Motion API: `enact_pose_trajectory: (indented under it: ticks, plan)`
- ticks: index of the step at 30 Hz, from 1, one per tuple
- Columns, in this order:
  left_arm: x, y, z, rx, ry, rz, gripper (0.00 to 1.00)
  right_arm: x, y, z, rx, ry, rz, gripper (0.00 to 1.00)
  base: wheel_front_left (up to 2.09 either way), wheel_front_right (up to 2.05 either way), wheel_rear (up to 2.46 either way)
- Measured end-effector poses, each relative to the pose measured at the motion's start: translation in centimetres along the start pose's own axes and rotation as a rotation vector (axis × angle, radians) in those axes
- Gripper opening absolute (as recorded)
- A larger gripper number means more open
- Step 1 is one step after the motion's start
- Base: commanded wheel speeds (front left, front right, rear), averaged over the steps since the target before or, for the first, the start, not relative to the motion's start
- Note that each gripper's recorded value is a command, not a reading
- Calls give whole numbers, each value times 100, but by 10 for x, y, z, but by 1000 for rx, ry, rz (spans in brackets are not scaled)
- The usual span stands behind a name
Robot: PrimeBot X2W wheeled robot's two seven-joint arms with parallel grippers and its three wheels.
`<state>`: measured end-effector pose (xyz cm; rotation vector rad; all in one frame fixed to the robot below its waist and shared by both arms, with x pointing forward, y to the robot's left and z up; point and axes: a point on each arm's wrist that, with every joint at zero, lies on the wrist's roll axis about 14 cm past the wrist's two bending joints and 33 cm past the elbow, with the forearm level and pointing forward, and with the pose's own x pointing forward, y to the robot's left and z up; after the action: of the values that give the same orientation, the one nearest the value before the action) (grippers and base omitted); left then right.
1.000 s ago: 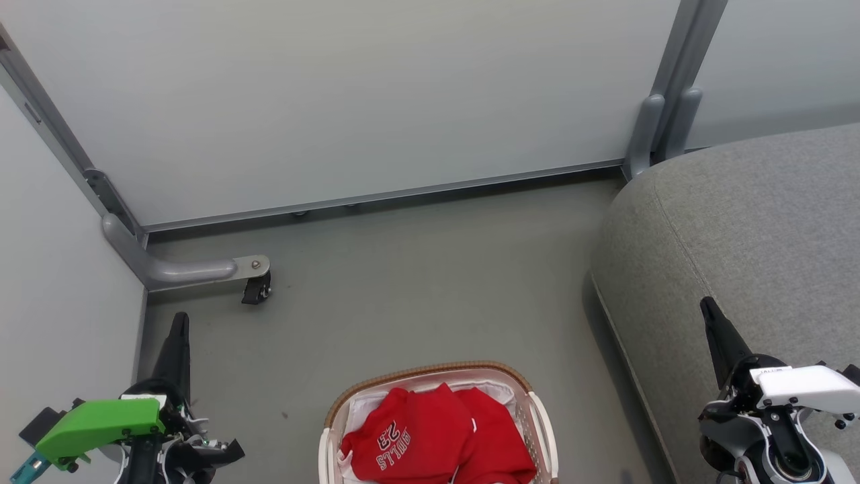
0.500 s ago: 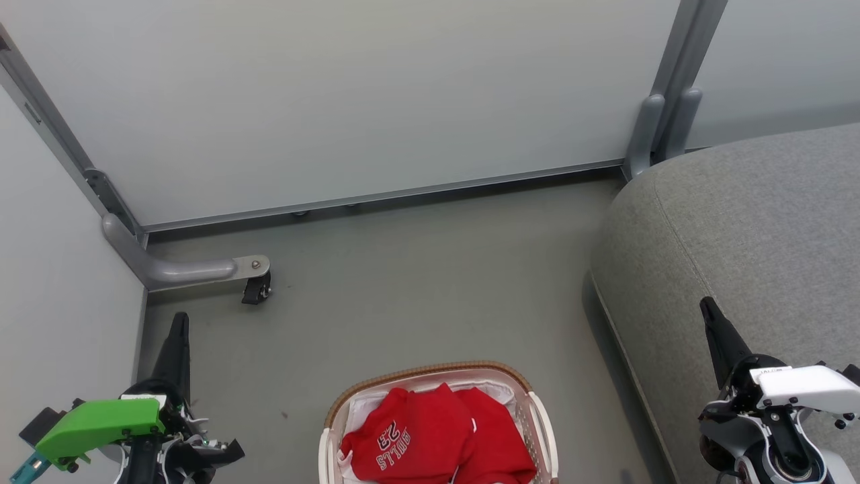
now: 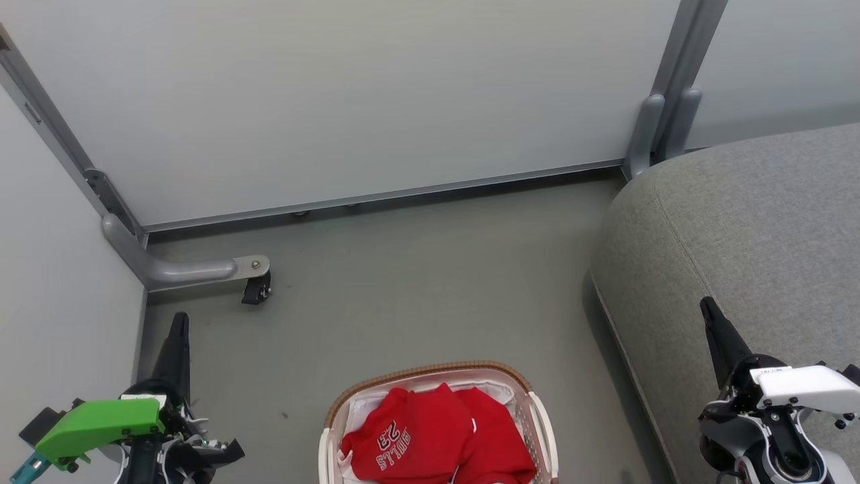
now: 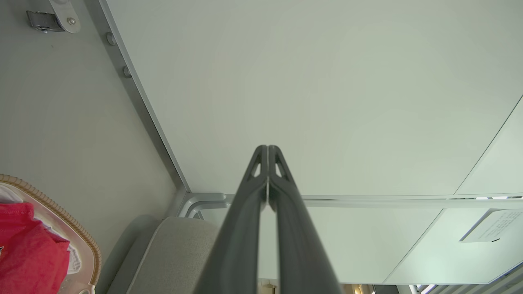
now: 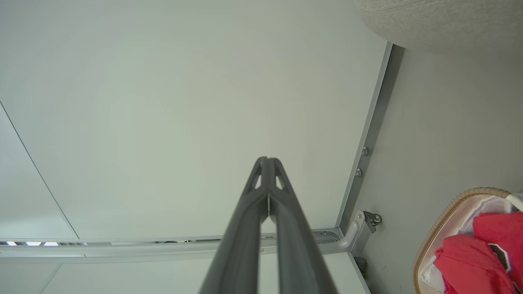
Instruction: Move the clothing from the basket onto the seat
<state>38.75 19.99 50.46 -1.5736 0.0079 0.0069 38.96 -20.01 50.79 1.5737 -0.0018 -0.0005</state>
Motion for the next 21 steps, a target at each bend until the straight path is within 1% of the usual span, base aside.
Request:
enact_pose_trajectory:
  ticks: [21]
  plan:
    - [0, 0, 0, 0, 0, 0, 0, 0, 0, 0, 0, 1, 0, 0, 0, 0, 0]
